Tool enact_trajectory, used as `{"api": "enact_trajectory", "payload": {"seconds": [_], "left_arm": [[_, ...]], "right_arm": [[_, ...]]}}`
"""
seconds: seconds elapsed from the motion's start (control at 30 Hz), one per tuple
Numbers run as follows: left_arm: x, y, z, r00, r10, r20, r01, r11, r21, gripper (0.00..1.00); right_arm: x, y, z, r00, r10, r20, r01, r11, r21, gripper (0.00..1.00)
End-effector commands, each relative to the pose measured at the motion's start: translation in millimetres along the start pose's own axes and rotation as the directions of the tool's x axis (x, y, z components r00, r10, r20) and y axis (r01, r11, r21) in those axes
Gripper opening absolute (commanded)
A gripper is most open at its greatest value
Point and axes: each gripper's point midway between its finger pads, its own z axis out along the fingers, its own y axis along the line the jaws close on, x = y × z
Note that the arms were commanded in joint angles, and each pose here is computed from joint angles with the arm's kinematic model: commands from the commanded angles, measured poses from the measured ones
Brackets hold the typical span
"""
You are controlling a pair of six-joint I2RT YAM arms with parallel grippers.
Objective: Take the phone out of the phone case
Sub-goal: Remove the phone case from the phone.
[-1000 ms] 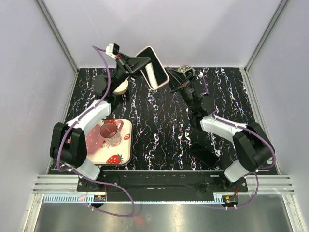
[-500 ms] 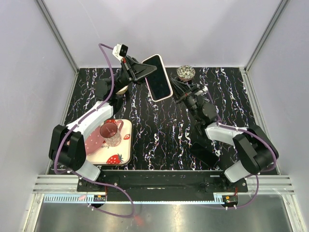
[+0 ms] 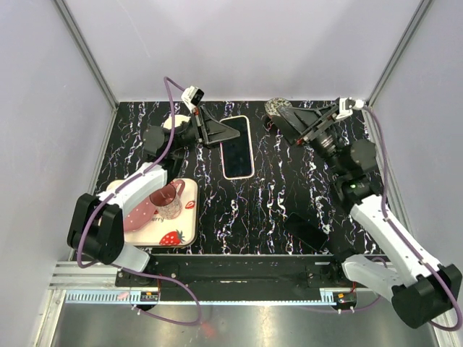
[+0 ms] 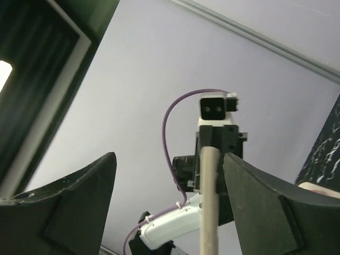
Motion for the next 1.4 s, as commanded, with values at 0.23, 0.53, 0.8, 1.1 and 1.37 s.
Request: {"api": "enact_trajectory", "payload": {"seconds": [0.23, 0.53, 0.8, 1.1, 1.37], "left_arm": [[15.3, -3.4, -4.9, 0.993, 0.104, -0.059, -0.102, 0.994, 0.040, 0.00], [10.5, 9.0, -1.4, 0.995, 0.087, -0.051, -0.087, 0.996, 0.006, 0.00], [11.4, 11.1, 1.4, 0.995, 0.081, -0.055, -0.081, 0.997, 0.009, 0.00], [15.0, 16.1, -1.0, 0.996, 0.075, -0.057, -0.075, 0.997, 0.000, 0.00], [15.7, 14.7, -1.3, 0.995, 0.077, -0.059, -0.077, 0.997, 0.006, 0.00]], "right_arm": [[33.1, -38.6, 18.3, 0.950, -0.143, -0.279, 0.185, 0.974, 0.131, 0.87], [50.5, -32.1, 19.4, 0.941, -0.106, -0.322, 0.126, 0.991, 0.043, 0.81], [67.5, -38.7, 31.0, 0.932, -0.073, -0.355, 0.088, 0.996, 0.027, 0.67], [65.4, -47.6, 41.6, 0.948, 0.015, -0.319, -0.008, 1.000, 0.026, 0.46], [59.5, -51.7, 43.1, 0.960, 0.052, -0.274, -0.043, 0.998, 0.037, 0.34]]}}
